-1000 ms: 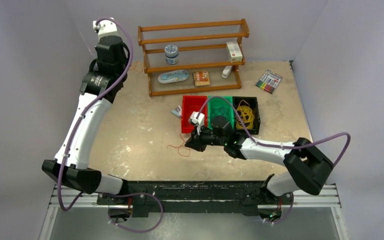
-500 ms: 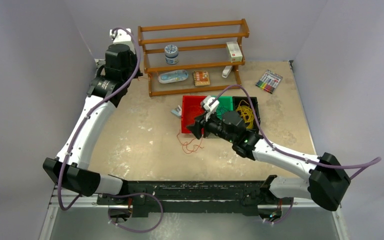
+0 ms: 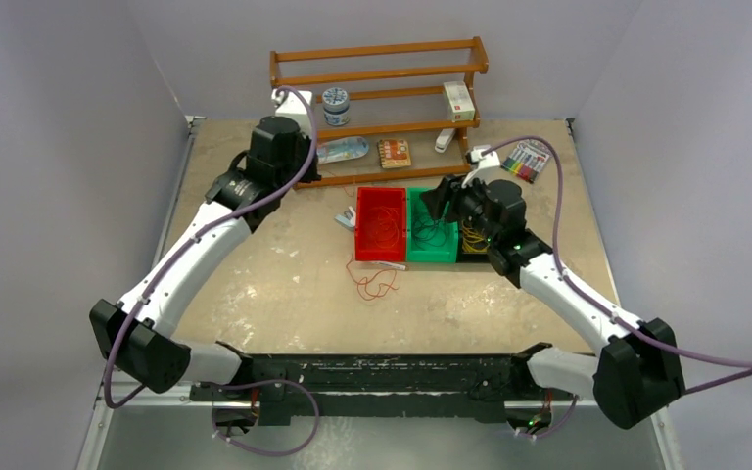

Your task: Untangle the cables

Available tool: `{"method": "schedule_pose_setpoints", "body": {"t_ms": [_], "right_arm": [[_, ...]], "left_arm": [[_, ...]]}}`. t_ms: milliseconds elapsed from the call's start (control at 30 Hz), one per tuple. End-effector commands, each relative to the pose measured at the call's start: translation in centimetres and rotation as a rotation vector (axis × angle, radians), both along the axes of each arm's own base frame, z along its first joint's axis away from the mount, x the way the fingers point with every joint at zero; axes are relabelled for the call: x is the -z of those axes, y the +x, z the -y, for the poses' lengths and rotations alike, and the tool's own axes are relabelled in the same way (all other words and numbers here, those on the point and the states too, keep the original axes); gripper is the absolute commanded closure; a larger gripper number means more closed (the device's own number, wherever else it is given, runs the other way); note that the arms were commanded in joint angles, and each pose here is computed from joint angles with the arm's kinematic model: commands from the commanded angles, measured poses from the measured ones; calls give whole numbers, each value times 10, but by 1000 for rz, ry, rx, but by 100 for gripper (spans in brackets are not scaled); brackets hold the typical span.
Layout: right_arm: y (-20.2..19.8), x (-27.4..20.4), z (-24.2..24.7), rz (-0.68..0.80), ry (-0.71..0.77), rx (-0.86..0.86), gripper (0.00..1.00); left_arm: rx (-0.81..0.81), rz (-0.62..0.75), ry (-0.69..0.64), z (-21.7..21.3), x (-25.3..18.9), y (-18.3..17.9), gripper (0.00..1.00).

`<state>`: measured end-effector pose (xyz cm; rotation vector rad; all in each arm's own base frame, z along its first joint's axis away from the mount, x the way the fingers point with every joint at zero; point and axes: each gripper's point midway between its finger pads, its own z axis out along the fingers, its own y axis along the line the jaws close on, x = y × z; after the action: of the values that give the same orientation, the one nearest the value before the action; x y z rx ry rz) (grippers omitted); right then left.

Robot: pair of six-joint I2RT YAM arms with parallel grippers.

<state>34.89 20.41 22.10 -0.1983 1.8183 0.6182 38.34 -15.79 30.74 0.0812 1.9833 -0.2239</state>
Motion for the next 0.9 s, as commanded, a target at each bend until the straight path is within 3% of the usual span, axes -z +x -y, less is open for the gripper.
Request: {"method": "schedule_pose_setpoints", "body": {"t_ms": [0, 533, 867], "right_arm": [[-5, -36, 10, 68, 93, 5, 43], [-14, -43, 32, 128, 81, 79, 40], [-15, -39, 33, 123, 74, 82, 39]], "left_arm": [[74, 63, -45, 34, -13, 0, 100], [278, -22, 209, 132, 60, -17, 100], [307, -98, 349, 138, 103, -10, 100]]}}
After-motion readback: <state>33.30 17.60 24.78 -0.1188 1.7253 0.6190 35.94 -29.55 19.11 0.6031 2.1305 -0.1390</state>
